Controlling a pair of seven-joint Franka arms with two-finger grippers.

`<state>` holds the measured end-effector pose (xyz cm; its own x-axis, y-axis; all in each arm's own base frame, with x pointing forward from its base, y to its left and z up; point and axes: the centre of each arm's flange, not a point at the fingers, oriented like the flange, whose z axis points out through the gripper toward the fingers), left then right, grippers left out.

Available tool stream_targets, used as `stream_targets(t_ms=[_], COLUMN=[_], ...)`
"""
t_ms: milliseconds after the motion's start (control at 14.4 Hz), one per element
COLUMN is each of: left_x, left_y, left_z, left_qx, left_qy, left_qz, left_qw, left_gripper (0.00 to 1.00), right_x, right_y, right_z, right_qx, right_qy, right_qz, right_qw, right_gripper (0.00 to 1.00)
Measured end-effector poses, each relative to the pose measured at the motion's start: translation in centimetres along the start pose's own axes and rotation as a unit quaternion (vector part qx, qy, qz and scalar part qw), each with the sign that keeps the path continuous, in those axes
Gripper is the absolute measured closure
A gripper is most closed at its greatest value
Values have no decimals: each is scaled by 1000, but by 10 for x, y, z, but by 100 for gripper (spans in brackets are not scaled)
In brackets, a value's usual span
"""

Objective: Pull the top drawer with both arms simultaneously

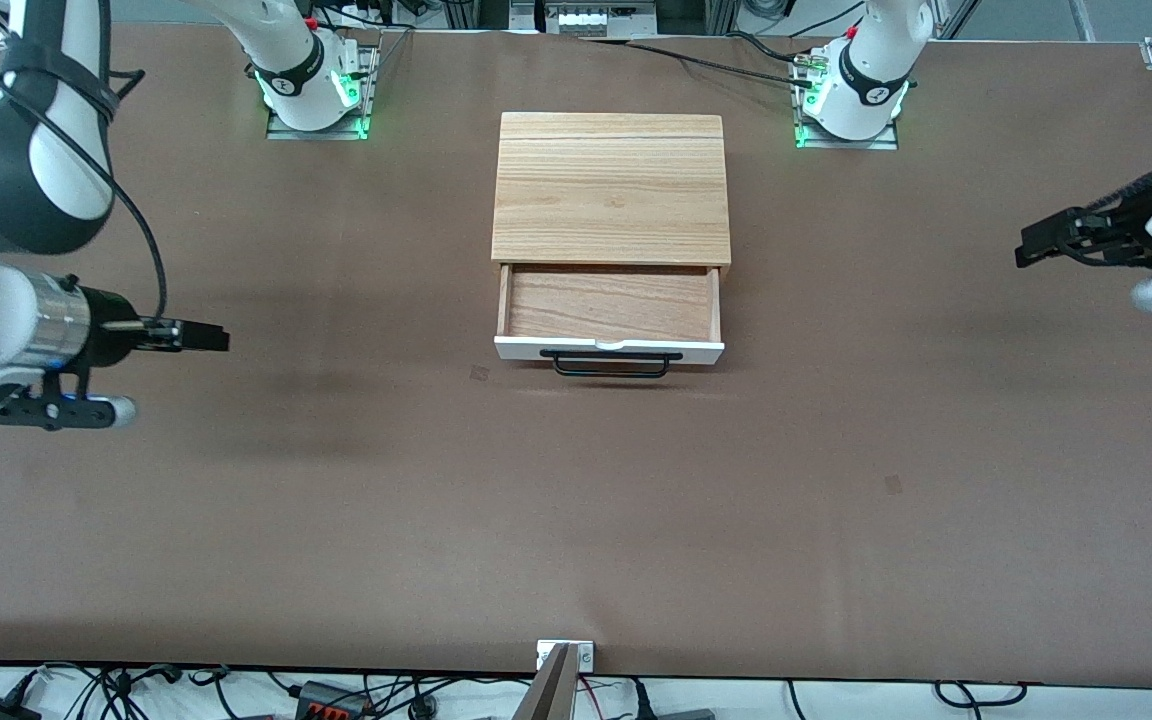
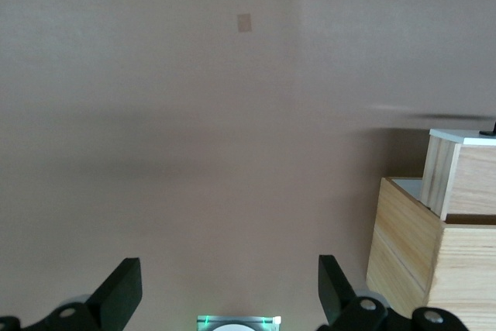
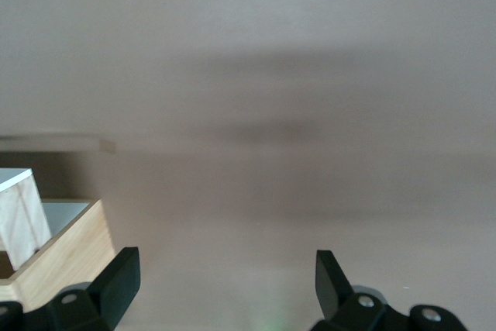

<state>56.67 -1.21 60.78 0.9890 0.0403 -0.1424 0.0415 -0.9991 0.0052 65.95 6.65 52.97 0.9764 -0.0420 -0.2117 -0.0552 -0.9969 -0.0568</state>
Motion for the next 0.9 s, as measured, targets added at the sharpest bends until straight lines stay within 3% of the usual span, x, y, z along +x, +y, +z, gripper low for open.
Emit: stream_targets(t_ms=[278,556,904], left_x=[-15,-15,-24], left_y=[4,7,30], left_z=[-1,-3,-12], left_qx=[7,0,6], left_qy=[10,14,20], left_qz=[0,22,51], left_qw=[1000,1000,998], left_gripper=[0,0,0], right_x=[-14,-21,-45], right_y=[37,82,87], right_z=[-36,-55,-60], right_qx=[-19,-33,-33], right_qy=[33,87,87], right_qz=[25,30,15], right_qw=[999,995,996], right_gripper=[0,0,0])
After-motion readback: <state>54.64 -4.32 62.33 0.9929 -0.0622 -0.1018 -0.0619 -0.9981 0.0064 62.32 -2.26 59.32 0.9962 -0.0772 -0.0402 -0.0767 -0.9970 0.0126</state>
